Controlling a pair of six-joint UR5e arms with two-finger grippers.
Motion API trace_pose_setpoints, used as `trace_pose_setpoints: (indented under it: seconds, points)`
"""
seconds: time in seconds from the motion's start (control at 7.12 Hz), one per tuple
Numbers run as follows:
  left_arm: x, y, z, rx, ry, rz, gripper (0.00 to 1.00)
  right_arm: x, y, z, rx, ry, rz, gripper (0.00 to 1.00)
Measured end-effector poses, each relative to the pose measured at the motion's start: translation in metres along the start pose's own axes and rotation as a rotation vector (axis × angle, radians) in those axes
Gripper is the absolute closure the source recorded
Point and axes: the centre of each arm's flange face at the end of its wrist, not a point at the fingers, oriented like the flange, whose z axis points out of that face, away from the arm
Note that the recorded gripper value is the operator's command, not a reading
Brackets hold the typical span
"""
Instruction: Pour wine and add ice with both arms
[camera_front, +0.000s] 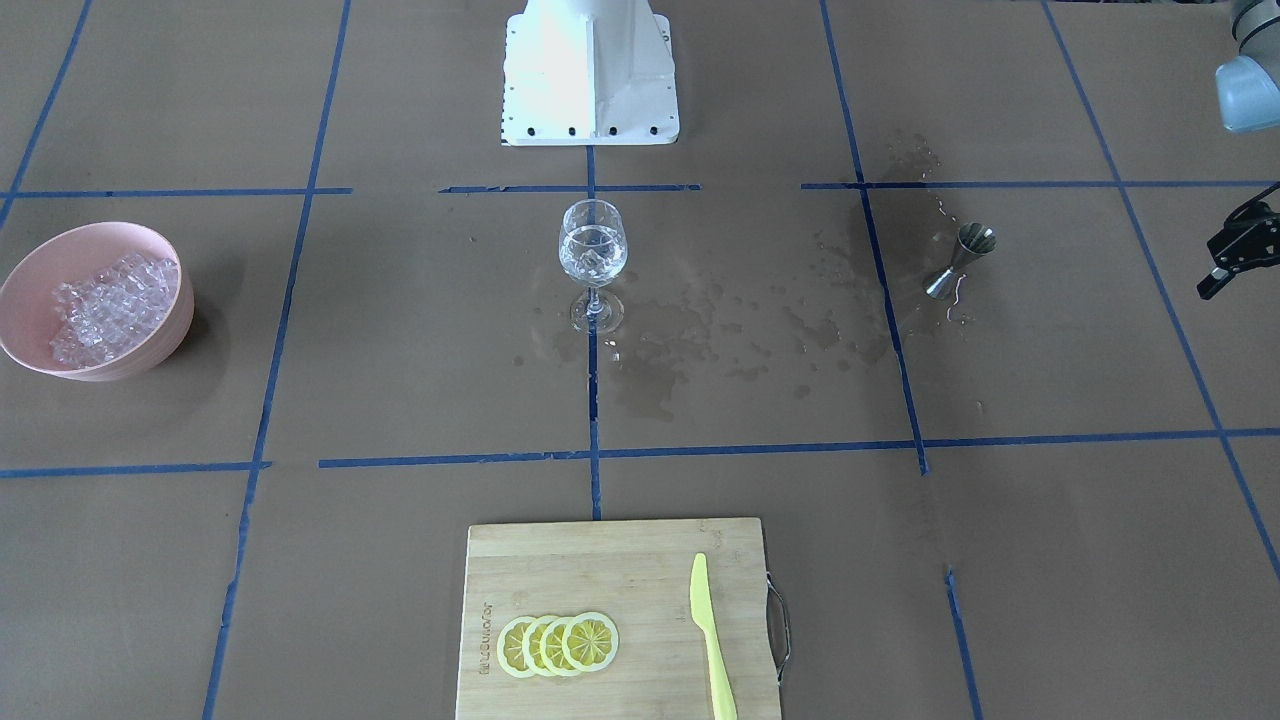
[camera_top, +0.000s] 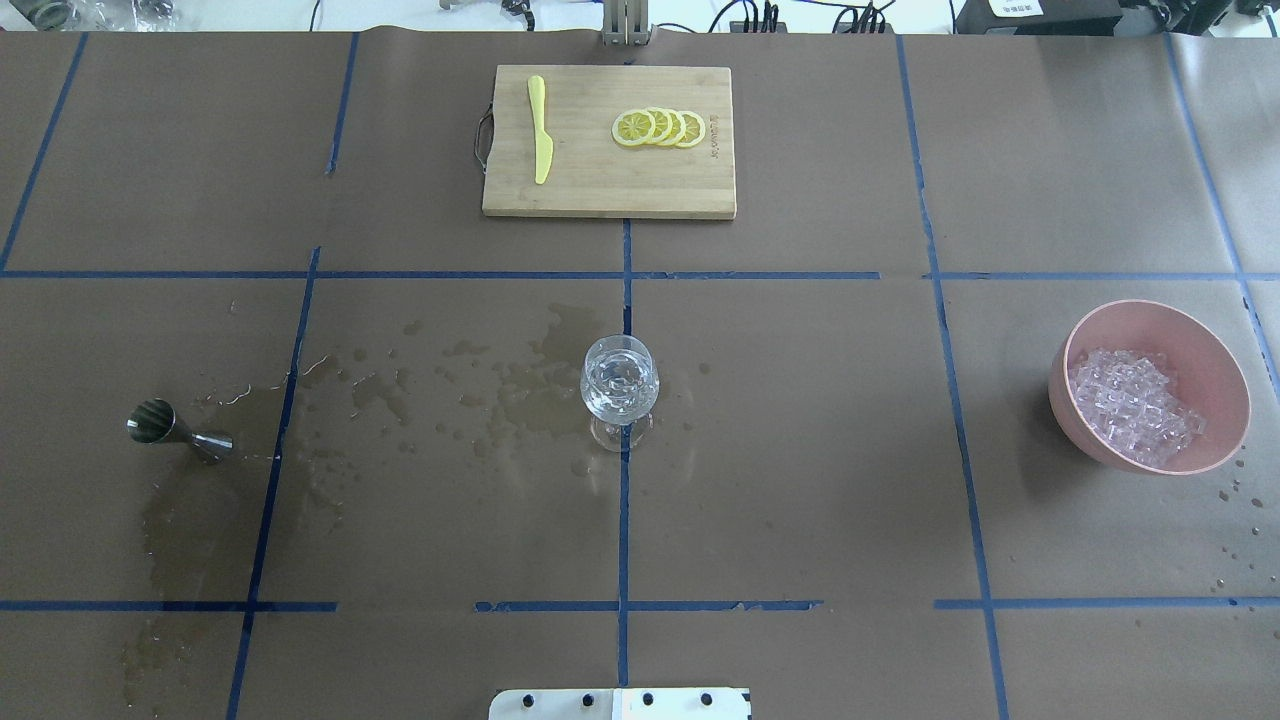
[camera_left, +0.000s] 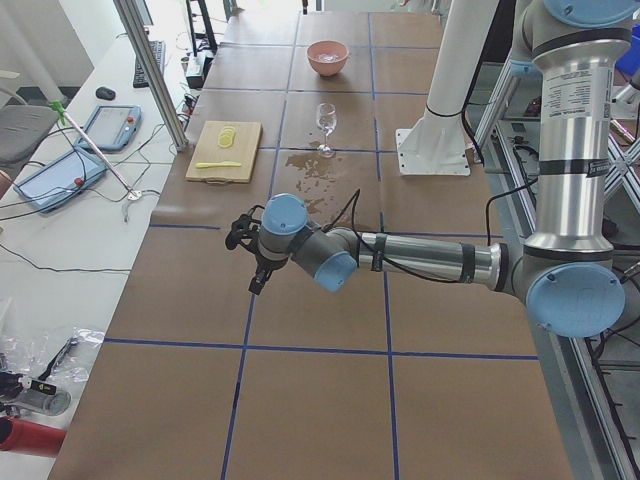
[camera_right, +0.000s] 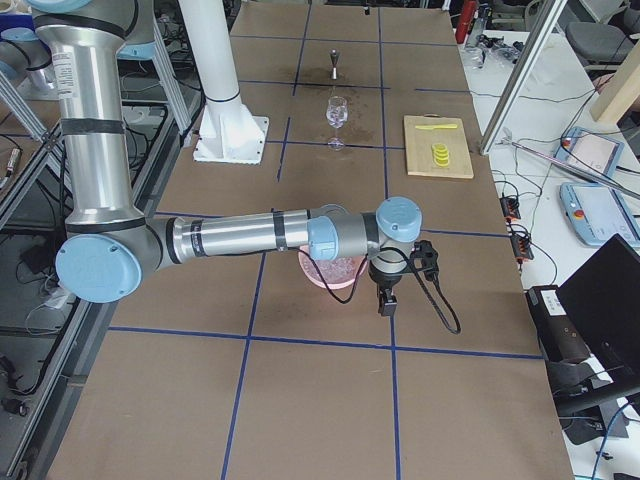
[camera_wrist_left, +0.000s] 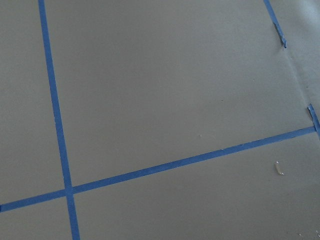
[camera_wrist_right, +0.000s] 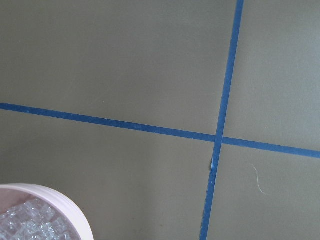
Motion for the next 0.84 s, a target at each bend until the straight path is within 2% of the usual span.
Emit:
trace_pose_setpoints:
  seconds: [0.14, 0.42, 0.56, 0.84]
  points:
    - [-0.002, 0.021, -0.007, 0.035, 0.009, 0.038, 0.00, 0.000, 0.001, -0.003, 0.005, -0.004, -0.003, 0.00]
    - [-0.008, 0.064, -0.017, 0.040, 0.023, 0.041, 0.00, -0.004, 0.002, -0.007, 0.015, -0.006, -0.016, 0.00]
    - [-0.015, 0.076, -0.013, 0.021, 0.021, 0.022, 0.00, -0.004, 0.002, -0.008, 0.017, -0.004, -0.025, 0.00]
    - [-0.044, 0.104, 0.005, -0.094, 0.055, -0.113, 0.00, -0.002, 0.000, -0.017, 0.031, -0.001, -0.032, 0.00]
